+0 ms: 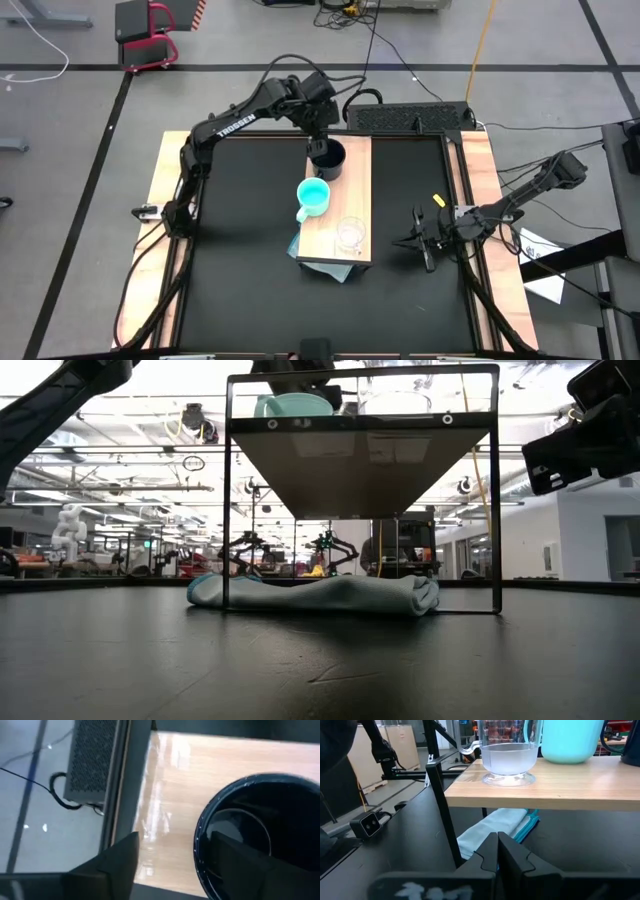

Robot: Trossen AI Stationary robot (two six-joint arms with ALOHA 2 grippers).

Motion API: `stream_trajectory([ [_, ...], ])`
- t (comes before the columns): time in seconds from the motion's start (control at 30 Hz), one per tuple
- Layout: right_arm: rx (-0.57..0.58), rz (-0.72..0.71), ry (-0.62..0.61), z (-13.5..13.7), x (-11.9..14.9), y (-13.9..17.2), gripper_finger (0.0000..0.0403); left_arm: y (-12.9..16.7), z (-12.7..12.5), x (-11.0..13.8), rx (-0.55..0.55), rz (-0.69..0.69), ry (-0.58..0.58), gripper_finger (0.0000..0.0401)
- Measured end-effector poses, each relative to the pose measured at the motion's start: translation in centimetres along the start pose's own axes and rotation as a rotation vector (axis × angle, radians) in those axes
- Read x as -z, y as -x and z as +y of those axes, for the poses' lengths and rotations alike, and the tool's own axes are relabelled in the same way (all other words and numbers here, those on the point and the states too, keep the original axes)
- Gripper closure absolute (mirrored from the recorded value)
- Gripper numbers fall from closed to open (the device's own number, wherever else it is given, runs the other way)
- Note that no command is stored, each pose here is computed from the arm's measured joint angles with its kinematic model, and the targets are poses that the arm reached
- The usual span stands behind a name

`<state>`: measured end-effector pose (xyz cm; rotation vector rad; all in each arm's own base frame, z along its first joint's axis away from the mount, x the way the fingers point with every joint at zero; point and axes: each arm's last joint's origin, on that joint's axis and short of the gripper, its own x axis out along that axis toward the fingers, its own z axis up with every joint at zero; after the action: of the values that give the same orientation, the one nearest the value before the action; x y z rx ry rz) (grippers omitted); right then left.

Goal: Stack small to large cups/mugs on shelf
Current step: Put the dark blue mug on the shelf, then return to Home Position

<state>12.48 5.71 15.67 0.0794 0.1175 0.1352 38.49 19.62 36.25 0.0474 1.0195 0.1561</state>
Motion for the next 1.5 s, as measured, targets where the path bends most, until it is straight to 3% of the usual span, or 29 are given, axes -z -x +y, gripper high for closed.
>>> stream_trajectory([
  [0.2, 0.000, 0.000, -0.009, 0.0, 0.0, 0.0, 0.0403, 3.0, -0.4, -0.2, -0.052, -0.058, -0.018, 0.0118],
  [0.4, 0.000, 0.001, -0.015, 0.0, 0.0, 0.0, 0.0403, 9.9, -1.7, 0.8, -0.086, -0.156, 0.013, 0.0128],
  [0.5, 0.000, 0.001, -0.015, 0.0, 0.0, 0.0, 0.0403, 13.1, -2.2, 2.3, -0.097, -0.148, 0.050, 0.0179],
  [0.67, 0.000, 0.001, -0.015, 0.0, 0.0, 0.0, 0.0403, 16.9, -3.2, 4.8, -0.080, -0.103, 0.083, 0.0350],
  [0.73, 0.000, 0.001, -0.015, 0.0, 0.0, 0.0, 0.0403, 17.5, -3.6, 5.5, -0.067, -0.089, 0.108, 0.0384],
  [0.9, 0.000, 0.001, -0.015, 0.0, 0.0, 0.0, 0.0403, 17.8, -4.8, 7.2, -0.074, -0.096, 0.109, 0.0398],
  [1.03, 0.000, 0.001, -0.015, 0.0, 0.0, 0.0, 0.0403, 16.9, -5.8, 9.5, -0.040, -0.181, 0.090, 0.0399],
  [1.2, -0.007, 0.006, -0.017, 0.0, 0.1, 0.0, 0.0403, 15.3, -7.6, 14.3, -0.042, -0.347, 0.118, 0.0400],
  [1.3, -0.009, 0.016, -0.014, 0.0, 0.2, 0.0, 0.0403, 13.9, -8.8, 17.2, -0.009, -0.467, 0.202, 0.0400],
  [1.5, -0.008, 0.016, -0.015, 0.0, 0.2, 0.0, 0.0403, 11.8, -11.5, 22.1, 0.039, -0.622, 0.215, 0.0400],
])
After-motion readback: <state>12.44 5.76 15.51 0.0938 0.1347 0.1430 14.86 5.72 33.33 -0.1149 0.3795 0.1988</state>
